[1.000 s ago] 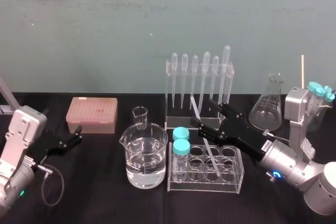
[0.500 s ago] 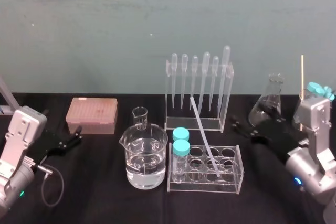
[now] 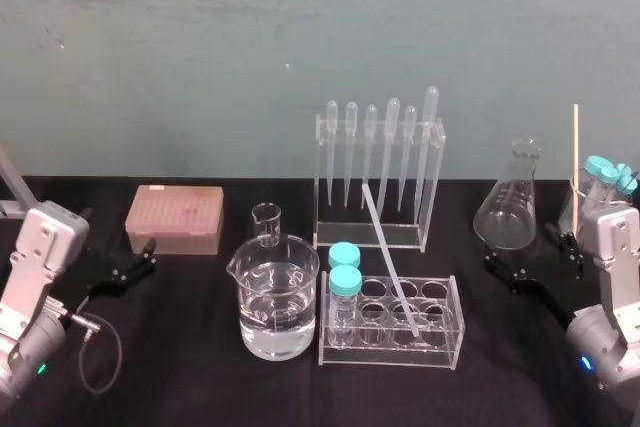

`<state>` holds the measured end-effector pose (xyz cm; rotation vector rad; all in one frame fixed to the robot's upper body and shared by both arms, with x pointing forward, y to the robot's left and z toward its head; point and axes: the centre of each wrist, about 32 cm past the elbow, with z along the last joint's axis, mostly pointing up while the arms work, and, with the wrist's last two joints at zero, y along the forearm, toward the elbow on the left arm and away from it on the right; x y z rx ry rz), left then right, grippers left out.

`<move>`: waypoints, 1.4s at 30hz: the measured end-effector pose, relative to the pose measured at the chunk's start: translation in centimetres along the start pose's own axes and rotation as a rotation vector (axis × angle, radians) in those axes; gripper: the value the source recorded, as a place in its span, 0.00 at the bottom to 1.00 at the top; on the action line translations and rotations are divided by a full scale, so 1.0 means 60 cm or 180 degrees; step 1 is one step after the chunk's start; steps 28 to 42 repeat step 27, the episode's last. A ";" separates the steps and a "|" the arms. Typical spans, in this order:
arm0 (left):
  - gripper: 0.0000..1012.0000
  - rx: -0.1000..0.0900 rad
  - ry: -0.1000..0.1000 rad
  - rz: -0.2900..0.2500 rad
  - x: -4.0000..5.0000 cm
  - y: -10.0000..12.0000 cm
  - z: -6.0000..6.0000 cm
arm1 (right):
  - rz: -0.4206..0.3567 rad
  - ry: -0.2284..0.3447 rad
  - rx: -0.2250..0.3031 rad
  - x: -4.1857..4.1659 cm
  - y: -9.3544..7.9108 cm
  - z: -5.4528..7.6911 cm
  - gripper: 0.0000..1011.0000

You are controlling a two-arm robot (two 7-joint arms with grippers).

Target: Pick up the stirring rod with one hand, then place it down.

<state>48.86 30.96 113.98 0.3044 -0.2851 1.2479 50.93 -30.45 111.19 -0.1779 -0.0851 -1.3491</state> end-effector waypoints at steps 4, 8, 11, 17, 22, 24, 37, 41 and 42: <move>0.99 0.0000 0.0000 0.0000 0.000 0.000 0.000 | 0.0000 -0.0006 0.0003 0.000 0.000 0.000 0.99; 0.99 0.0000 0.0000 0.0000 0.000 0.000 0.000 | -0.0001 -0.0011 0.0006 0.000 0.000 0.000 0.99; 0.99 0.0000 0.0000 0.0000 0.000 0.000 0.000 | -0.0002 -0.0014 0.0010 0.000 0.000 0.000 0.99; 0.99 0.0000 0.0000 0.0000 0.000 0.000 0.000 | -0.0003 -0.0018 0.0015 0.000 0.000 0.001 0.99; 0.99 0.0000 0.0000 0.0000 0.000 0.000 0.000 | -0.0005 -0.0021 0.0018 0.000 0.000 0.001 0.99; 0.99 0.0000 0.0000 0.0000 0.000 0.000 0.000 | -0.0005 -0.0022 0.0019 0.000 0.000 0.001 0.99; 0.99 0.0000 0.0000 0.0000 0.000 0.000 0.000 | -0.0005 -0.0022 0.0020 0.000 0.000 0.001 0.99; 0.99 0.0000 0.0000 0.0000 0.000 0.000 0.000 | -0.0005 -0.0022 0.0020 0.000 0.000 0.001 0.99; 0.99 0.0000 0.0000 0.0000 0.000 0.000 0.000 | -0.0005 -0.0022 0.0020 0.000 0.000 0.001 0.99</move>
